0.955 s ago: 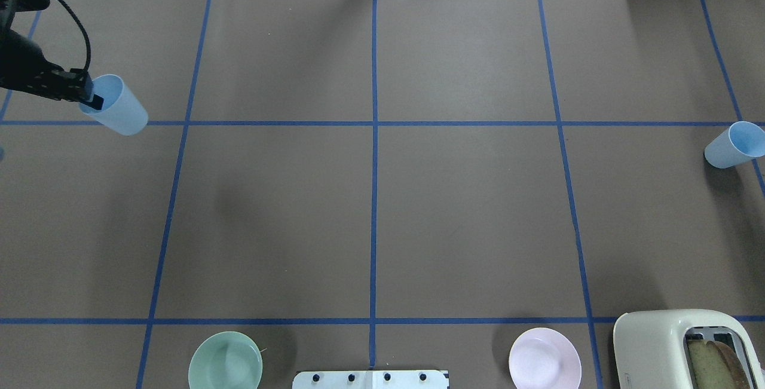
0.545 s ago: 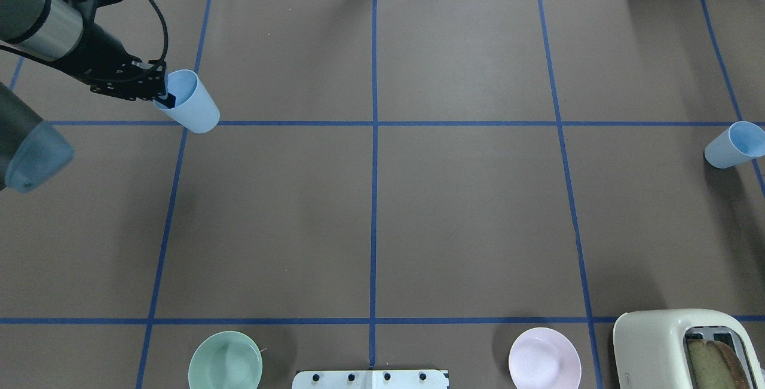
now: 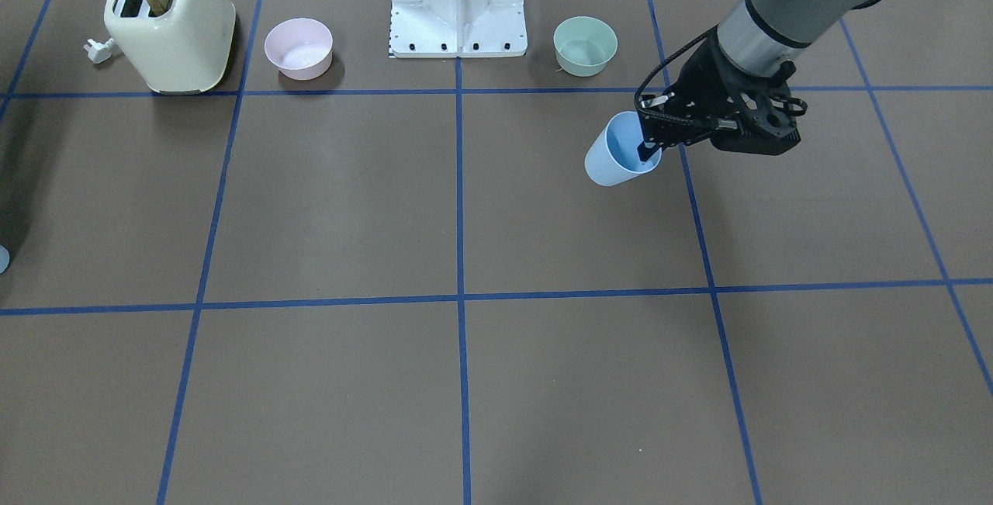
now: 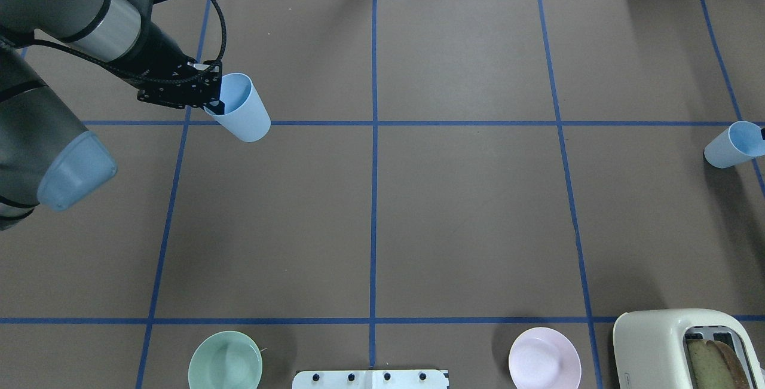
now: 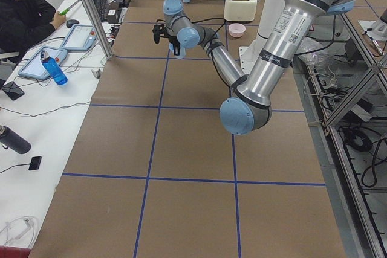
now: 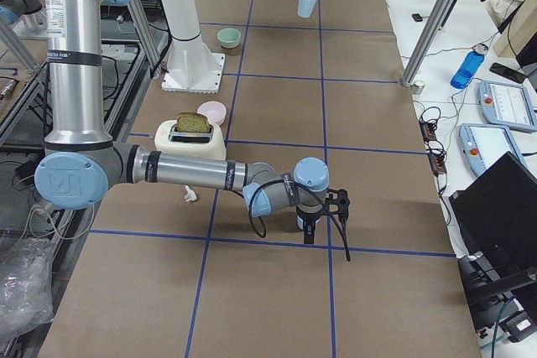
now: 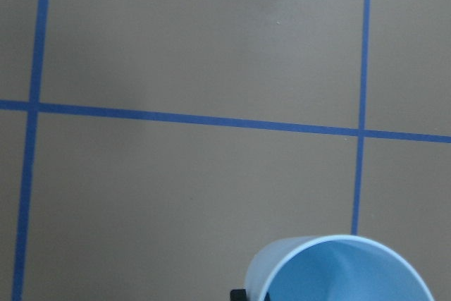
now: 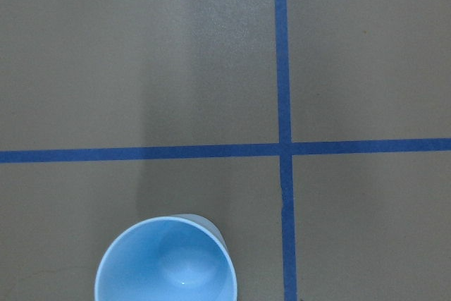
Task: Stack blue cups with both arms
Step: 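Carry the light-blue cup with the left gripper toward the table center, then lower the cup upright at the table center and open the left gripper, then withdraw the left arm while the right gripper grasps the other light-blue cup, then carry the held cup with the right gripper over the center cup, then lower the cup into the center cup and open the right gripper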
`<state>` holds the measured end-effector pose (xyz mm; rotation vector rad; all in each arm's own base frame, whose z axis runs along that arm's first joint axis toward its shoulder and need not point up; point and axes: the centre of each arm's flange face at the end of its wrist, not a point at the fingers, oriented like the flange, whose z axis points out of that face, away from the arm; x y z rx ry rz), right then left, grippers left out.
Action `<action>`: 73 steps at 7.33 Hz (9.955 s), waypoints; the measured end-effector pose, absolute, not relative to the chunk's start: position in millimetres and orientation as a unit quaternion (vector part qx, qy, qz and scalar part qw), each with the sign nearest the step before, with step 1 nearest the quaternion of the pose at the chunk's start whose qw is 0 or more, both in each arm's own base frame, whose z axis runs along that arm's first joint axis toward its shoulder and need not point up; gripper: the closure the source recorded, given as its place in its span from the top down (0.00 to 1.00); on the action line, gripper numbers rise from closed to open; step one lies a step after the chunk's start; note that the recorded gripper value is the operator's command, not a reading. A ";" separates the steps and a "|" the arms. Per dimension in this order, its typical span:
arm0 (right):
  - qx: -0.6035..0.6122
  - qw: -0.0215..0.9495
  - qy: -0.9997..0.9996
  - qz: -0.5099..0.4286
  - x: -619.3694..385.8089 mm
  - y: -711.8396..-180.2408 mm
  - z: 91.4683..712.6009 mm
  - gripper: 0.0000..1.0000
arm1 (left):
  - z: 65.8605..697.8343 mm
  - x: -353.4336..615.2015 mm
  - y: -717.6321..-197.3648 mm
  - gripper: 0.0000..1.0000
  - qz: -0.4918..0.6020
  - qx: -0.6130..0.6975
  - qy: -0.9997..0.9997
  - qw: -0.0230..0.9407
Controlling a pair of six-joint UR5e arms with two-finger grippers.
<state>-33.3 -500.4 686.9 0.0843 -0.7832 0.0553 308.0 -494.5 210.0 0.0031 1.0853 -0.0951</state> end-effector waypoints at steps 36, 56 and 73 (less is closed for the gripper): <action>0.050 0.907 -0.415 0.059 -16.8 -619.5 454.8 0.00 | 185.8 594.0 -455.4 0.97 -0.057 0.033 0.468 0.881; 0.003 0.893 -0.418 0.169 -412.2 -442.1 141.9 0.00 | 515.5 -8.9 -626.1 0.98 0.115 0.132 0.412 0.894; 0.008 0.900 -0.395 0.184 -517.2 -427.1 136.7 0.00 | 564.7 -15.6 -619.0 0.98 0.114 0.128 0.417 0.893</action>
